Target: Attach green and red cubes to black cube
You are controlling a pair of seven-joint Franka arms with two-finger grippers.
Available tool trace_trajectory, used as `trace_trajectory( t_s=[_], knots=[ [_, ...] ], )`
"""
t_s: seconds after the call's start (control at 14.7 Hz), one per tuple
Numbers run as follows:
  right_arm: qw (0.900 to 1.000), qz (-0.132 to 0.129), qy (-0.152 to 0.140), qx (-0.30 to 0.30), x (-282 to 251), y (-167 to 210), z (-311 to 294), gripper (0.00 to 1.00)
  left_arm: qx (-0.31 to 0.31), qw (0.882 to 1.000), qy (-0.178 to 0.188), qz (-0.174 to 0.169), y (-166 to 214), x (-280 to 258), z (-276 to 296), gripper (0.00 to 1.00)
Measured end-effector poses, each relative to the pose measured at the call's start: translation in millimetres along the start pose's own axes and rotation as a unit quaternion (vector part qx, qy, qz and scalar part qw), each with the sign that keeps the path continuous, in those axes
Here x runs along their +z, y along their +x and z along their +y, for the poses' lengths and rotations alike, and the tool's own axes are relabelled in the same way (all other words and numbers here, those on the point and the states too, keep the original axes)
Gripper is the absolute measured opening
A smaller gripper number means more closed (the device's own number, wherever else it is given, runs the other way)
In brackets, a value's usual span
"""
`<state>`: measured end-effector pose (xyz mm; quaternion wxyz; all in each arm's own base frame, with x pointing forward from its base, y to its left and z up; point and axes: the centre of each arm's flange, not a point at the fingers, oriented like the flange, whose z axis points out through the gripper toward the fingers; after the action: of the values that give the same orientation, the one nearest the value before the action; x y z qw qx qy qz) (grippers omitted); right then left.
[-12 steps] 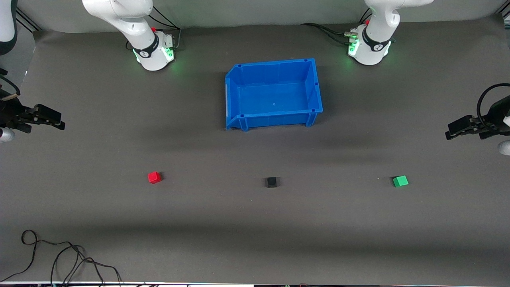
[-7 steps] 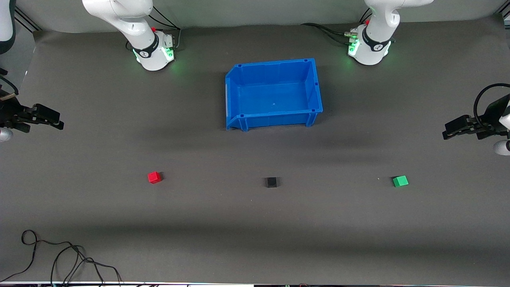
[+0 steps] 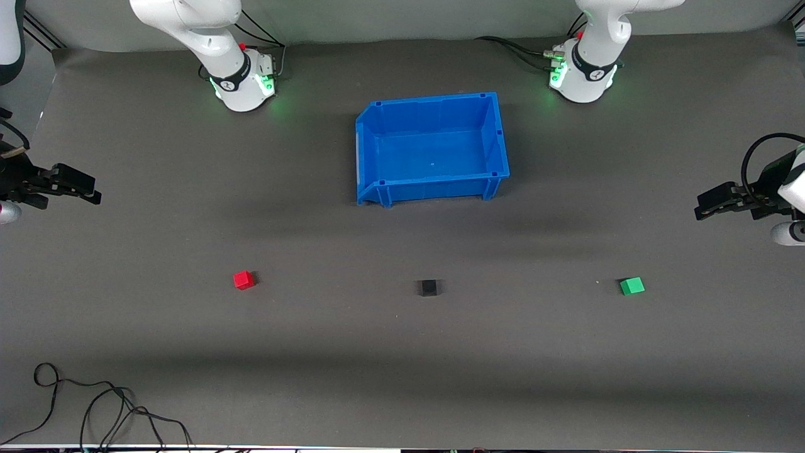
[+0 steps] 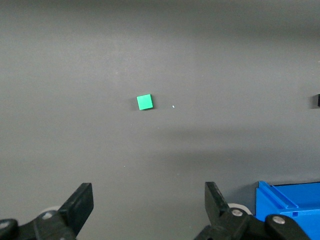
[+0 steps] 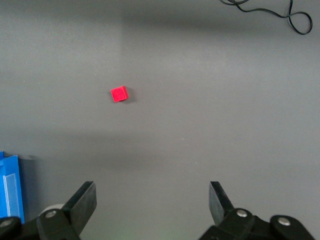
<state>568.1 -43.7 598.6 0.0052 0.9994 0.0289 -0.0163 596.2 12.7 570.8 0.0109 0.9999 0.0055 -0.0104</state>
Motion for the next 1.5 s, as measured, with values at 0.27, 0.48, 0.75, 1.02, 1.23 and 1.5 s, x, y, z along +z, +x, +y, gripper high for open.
trace_trajectory(
  t_s=[0.27, 0.48, 0.75, 1.02, 1.23, 1.5],
  knots=[
    [1.0, 0.0, 0.003, 0.019, 0, 0, -1, 1.0, -0.043, 0.999, 0.002, -0.007, 3, 26, -6, 0.97],
    [0.989, 0.0, 0.004, 0.145, 0, 3, -6, 1.0, -0.064, 0.998, 0.006, -0.002, 10, 64, -10, 0.94],
    [0.932, -0.001, 0.005, 0.362, 2, 11, -22, 1.0, -0.078, 0.997, 0.007, -0.009, 14, 115, -15, 1.0],
    [0.852, -0.026, 0.042, 0.521, 11, 19, -36, 1.0, -0.169, 0.985, 0.012, -0.041, 18, 157, -36, 1.0],
    [0.8, -0.041, 0.066, 0.595, 16, 26, -40, 1.0, -0.283, 0.957, 0.02, -0.063, 23, 193, -44, 1.0],
    [0.726, -0.061, 0.083, 0.68, 28, 36, -35, 1.0, -0.502, 0.863, 0.018, -0.06, 36, 237, -51, 1.0]
  ],
)
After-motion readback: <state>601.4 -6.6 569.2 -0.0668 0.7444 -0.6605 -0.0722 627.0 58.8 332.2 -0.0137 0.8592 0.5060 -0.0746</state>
